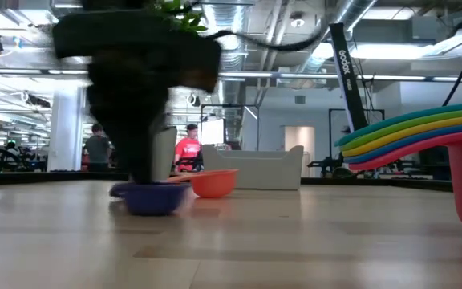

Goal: Nest measuring cups in basket
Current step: Move the dark blue measuring cup to the center of the table

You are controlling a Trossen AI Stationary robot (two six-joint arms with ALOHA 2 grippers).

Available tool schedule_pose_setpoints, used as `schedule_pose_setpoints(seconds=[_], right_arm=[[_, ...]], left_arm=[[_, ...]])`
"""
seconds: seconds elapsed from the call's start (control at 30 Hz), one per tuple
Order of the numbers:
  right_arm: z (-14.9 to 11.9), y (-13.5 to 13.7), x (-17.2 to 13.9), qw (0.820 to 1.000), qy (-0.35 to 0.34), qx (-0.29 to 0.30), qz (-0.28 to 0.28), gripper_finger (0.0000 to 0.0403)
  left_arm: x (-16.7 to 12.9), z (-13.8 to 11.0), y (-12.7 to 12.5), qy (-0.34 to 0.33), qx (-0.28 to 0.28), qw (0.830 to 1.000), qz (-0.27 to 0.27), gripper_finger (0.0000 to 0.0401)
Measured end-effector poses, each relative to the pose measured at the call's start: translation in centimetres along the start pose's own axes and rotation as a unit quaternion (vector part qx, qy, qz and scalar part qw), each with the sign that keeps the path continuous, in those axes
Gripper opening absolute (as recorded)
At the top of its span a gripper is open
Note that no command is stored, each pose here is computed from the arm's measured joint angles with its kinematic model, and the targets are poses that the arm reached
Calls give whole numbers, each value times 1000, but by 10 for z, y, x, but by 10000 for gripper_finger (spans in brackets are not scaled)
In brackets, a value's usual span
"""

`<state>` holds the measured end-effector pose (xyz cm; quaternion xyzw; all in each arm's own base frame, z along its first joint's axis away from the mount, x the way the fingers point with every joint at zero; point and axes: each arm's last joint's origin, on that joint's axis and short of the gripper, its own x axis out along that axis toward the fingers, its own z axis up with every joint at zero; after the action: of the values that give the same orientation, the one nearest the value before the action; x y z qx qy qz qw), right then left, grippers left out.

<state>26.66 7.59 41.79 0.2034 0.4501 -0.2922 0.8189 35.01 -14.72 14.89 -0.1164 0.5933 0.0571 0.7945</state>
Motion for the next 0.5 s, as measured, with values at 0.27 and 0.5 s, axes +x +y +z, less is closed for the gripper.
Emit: schedule_pose_setpoints(seconds=[0.27, 0.5], right_arm=[[-8, 5, -4, 1000, 17, -16, 19, 56], [-16, 10, -8, 999, 19, -33, 27, 56]], left_arm=[[5, 74, -1, -40, 62, 997, 17, 2], [-13, 120, 7, -87, 72, 993, 22, 2]])
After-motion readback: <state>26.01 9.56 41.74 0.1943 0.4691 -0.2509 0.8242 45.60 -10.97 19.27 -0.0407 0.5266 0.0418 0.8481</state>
